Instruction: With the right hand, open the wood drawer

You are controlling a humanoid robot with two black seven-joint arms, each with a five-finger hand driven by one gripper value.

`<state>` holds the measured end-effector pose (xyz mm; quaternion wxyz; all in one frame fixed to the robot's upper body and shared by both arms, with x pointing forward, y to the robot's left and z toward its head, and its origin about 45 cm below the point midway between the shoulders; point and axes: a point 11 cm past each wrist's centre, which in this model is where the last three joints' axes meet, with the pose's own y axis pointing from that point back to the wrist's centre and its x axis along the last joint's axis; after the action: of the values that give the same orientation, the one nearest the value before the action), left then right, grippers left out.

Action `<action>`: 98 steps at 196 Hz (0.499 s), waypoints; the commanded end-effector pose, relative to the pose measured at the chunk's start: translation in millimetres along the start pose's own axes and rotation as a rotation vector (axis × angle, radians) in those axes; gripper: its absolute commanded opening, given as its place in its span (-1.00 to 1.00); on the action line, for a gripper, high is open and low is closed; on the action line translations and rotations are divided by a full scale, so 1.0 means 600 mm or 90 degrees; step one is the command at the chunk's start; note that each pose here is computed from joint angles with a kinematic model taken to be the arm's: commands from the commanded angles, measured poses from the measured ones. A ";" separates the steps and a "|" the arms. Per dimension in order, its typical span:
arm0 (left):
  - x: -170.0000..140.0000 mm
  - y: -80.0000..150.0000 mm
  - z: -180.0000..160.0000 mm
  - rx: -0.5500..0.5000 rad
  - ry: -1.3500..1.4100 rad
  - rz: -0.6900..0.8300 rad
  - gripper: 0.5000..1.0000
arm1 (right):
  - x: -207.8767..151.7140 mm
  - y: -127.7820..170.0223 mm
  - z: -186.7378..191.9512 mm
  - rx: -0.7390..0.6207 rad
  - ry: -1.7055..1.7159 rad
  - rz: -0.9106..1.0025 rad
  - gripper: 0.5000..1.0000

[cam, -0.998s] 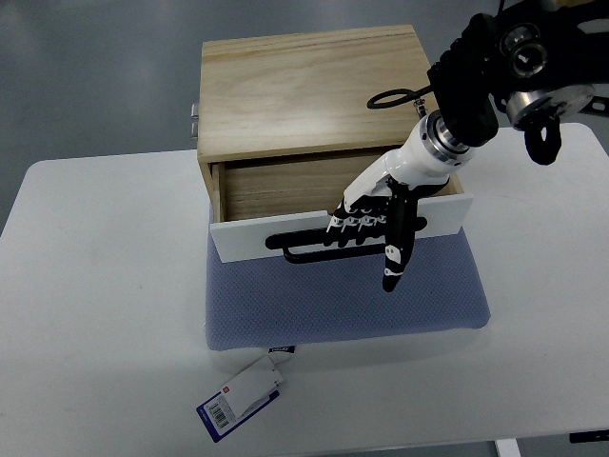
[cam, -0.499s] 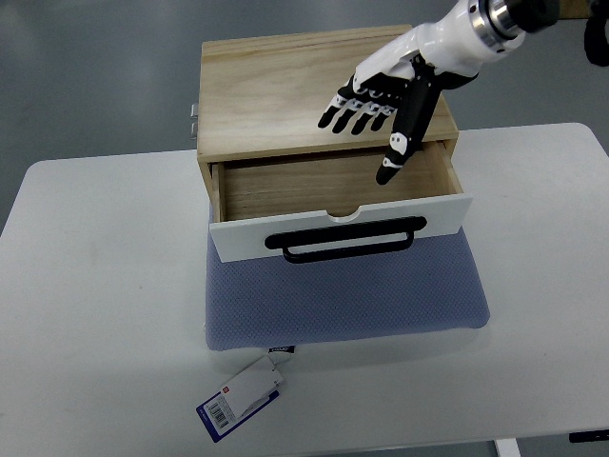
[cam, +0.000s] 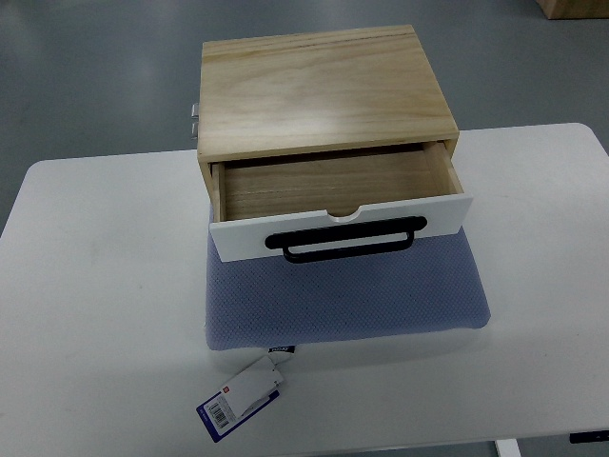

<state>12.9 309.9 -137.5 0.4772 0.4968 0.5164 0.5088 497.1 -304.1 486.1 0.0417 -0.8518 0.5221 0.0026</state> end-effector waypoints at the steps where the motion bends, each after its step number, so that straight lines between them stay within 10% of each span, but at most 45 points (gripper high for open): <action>1: -0.001 0.000 0.000 0.000 -0.001 0.000 1.00 | 0.070 0.017 0.066 0.078 -0.146 0.088 0.78; 98: 0.000 0.000 -0.002 0.002 -0.002 0.003 1.00 | 0.069 0.060 0.379 0.222 -0.634 0.219 0.78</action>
<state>12.5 309.9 -137.6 0.4765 0.4986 0.5150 0.5090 498.6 -349.7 272.6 0.4044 -0.6444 0.5692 0.3118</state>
